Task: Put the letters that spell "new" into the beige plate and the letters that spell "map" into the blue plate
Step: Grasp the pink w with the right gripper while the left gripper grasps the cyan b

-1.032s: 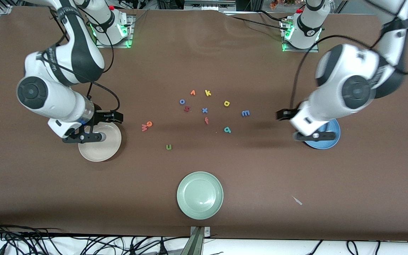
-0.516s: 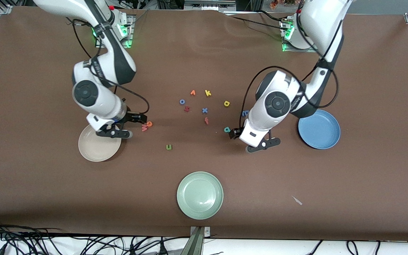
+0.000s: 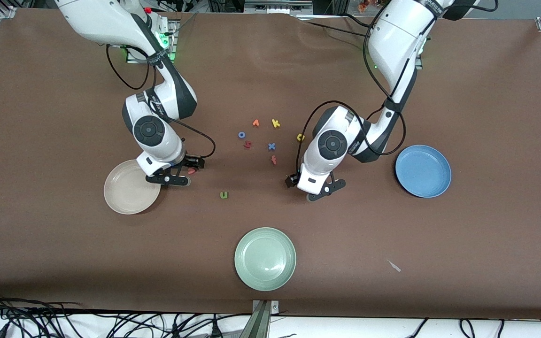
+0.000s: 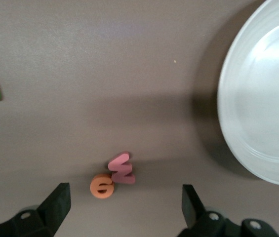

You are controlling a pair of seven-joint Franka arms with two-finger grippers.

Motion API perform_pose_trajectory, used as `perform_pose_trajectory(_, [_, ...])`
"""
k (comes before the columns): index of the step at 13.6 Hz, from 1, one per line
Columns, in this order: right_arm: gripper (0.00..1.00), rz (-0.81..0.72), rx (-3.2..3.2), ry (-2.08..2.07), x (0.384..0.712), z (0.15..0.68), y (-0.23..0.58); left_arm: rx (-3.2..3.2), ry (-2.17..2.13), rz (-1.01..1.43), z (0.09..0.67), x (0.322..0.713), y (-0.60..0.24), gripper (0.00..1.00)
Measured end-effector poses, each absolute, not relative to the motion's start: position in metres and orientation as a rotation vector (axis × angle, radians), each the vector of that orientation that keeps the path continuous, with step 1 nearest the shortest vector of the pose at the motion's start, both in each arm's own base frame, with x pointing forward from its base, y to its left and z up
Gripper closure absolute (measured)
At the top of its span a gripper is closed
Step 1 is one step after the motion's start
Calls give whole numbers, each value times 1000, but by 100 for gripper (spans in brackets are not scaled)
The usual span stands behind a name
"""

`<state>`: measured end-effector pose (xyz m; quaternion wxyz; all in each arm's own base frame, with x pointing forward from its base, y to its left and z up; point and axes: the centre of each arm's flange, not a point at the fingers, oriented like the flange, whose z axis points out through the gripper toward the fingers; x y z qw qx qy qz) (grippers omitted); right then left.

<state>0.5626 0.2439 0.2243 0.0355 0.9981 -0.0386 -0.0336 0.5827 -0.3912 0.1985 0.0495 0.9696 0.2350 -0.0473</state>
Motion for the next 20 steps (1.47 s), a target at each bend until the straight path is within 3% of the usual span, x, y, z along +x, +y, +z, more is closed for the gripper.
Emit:
perform_pose_trajectory(3, [0,-100,3068,-119,563,211,243,2958,733,-157,186,574,-401,4])
perform_pose_trajectory(5, [0,-88,3073,-120,563,203,242,2964,732,-166,181,568,-407,20])
perform_pose_trajectory(8, [0,-62,3087,-117,557,186,240,2973,726,-177,176,563,-410,28])
perform_pose_trajectory(10, [0,-60,3089,-115,553,181,239,2980,721,-184,173,559,-412,44])
perform_pose_trajectory(11, [1,-59,3089,-115,552,180,239,2981,720,-186,172,558,-412,44])
perform_pose_trajectory(13, [3,-54,3091,-111,551,179,239,2986,719,-187,172,559,-410,56])
perform_pose_trajectory(16, [14,-48,3091,-94,546,174,241,3011,690,-174,173,557,-411,61])
perform_pose_trajectory(17, [14,-45,3091,-92,546,173,241,3012,688,-173,173,557,-411,62])
perform_pose_trajectory(18, [15,-44,3091,-91,545,172,240,3016,688,-176,173,557,-411,70])
perform_pose_trajectory(20, [16,-40,3092,-90,545,170,240,3016,688,-176,173,557,-411,71])
